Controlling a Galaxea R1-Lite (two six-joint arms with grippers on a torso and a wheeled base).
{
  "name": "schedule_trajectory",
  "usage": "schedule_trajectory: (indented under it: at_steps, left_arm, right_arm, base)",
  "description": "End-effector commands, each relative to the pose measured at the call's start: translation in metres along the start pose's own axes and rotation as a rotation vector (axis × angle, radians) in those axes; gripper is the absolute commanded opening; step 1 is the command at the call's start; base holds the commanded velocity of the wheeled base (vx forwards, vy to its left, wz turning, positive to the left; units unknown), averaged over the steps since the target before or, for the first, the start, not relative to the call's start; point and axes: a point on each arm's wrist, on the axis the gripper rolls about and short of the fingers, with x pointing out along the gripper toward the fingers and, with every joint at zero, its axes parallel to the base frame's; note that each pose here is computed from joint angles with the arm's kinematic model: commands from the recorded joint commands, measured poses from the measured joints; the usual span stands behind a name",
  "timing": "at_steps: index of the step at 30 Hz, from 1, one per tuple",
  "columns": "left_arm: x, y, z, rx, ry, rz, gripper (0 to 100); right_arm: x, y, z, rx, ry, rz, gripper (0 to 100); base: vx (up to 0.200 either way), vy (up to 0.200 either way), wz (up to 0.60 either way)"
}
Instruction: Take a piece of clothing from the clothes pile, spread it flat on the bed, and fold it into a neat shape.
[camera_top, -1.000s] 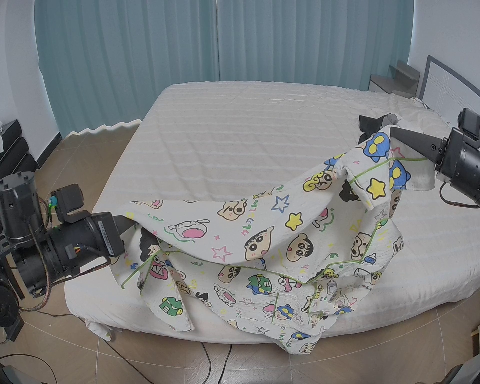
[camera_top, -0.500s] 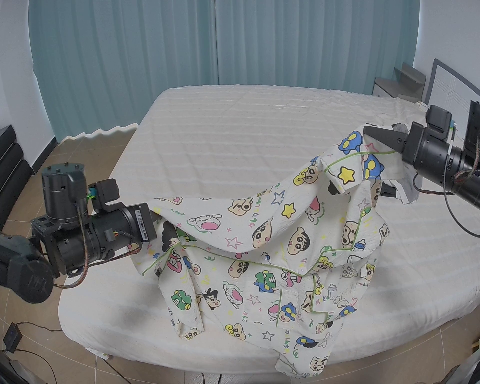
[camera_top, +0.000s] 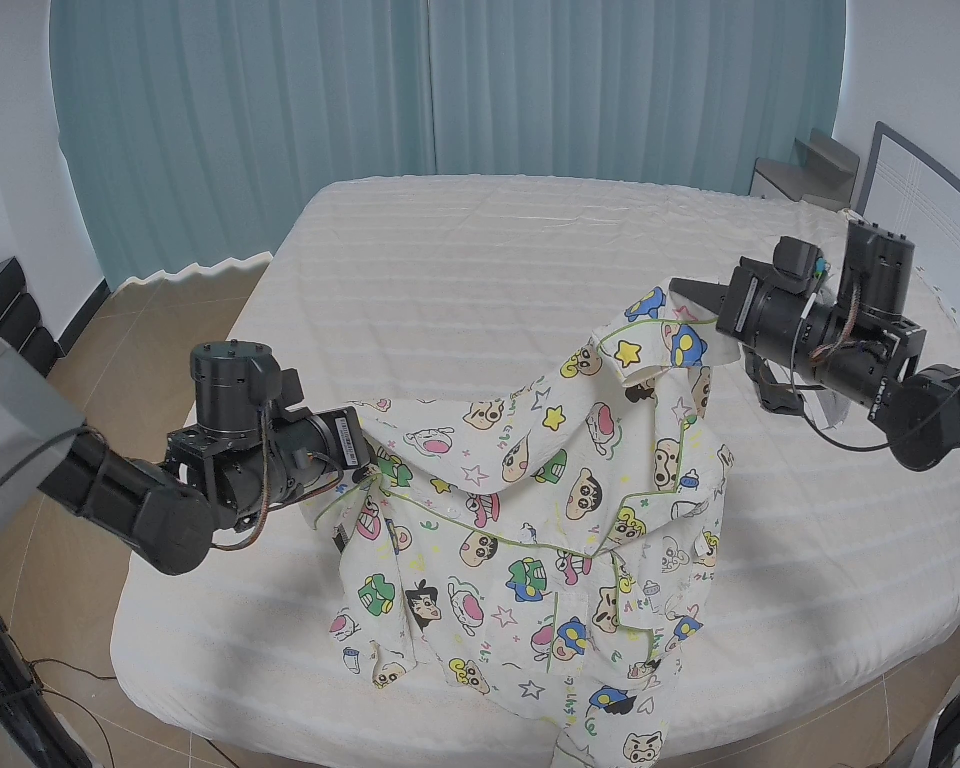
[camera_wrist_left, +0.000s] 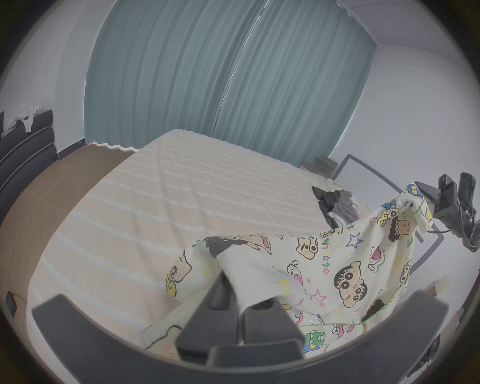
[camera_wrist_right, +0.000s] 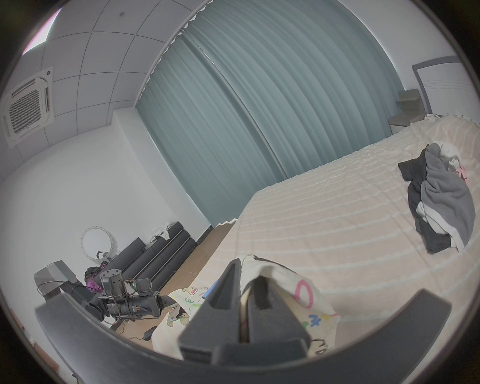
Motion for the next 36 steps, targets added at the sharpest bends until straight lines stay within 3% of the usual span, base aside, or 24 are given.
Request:
schedule_trajectory:
  at_steps: [1,10,14,20,21,22,23,27,29,31,36]
  left_arm:
    - [0.035,0.008,-0.021,0.001,0.056,0.042,0]
    - [0.086,0.026,-0.026,-0.014,0.014,0.141,0]
    - [0.111,0.037,-0.037,-0.016,0.001,0.217,0]
    - [0.125,0.044,-0.042,-0.083,-0.016,0.243,0]
    - [0.128,0.047,-0.041,-0.093,-0.025,0.251,0]
    - [0.131,0.050,-0.041,-0.100,-0.035,0.266,0]
    - [0.136,0.055,-0.043,-0.104,-0.043,0.290,100]
    - [0.148,0.077,-0.043,-0.118,-0.079,0.371,100]
    - [0.150,0.086,-0.041,-0.128,-0.096,0.397,100]
    - [0.150,0.099,-0.036,-0.166,-0.131,0.424,100]
    - [0.147,0.117,-0.025,-0.205,-0.185,0.447,100]
  right_arm:
    - [0.030,-0.028,-0.025,0.021,0.045,-0.056,0]
    - [0.066,-0.061,-0.045,0.047,0.065,-0.102,0]
    - [0.081,-0.080,-0.057,0.061,0.062,-0.167,0]
    - [0.105,-0.101,-0.071,0.110,0.043,-0.221,0]
    - [0.108,-0.103,-0.071,0.123,0.038,-0.221,100]
    - [0.112,-0.105,-0.071,0.138,0.031,-0.219,100]
    - [0.117,-0.109,-0.074,0.166,0.025,-0.221,100]
    - [0.129,-0.122,-0.082,0.204,0.011,-0.243,100]
    - [0.143,-0.138,-0.087,0.216,-0.056,-0.318,100]
    - [0.150,-0.154,-0.084,0.265,-0.128,-0.390,100]
    - [0.139,-0.170,-0.068,0.373,-0.156,-0.444,100]
  base:
    - [0.000,0.000,0.00]
    - [0.000,0.000,0.00]
    - [0.000,0.000,0.00]
    - [0.000,0.000,0.00]
    - [0.000,0.000,0.00]
    - [0.000,0.000,0.00]
    - [0.000,0.000,0.00]
    - [0.000,0.000,0.00]
    - [0.000,0.000,0.00]
    - [0.000,0.000,0.00]
    - [0.000,0.000,0.00]
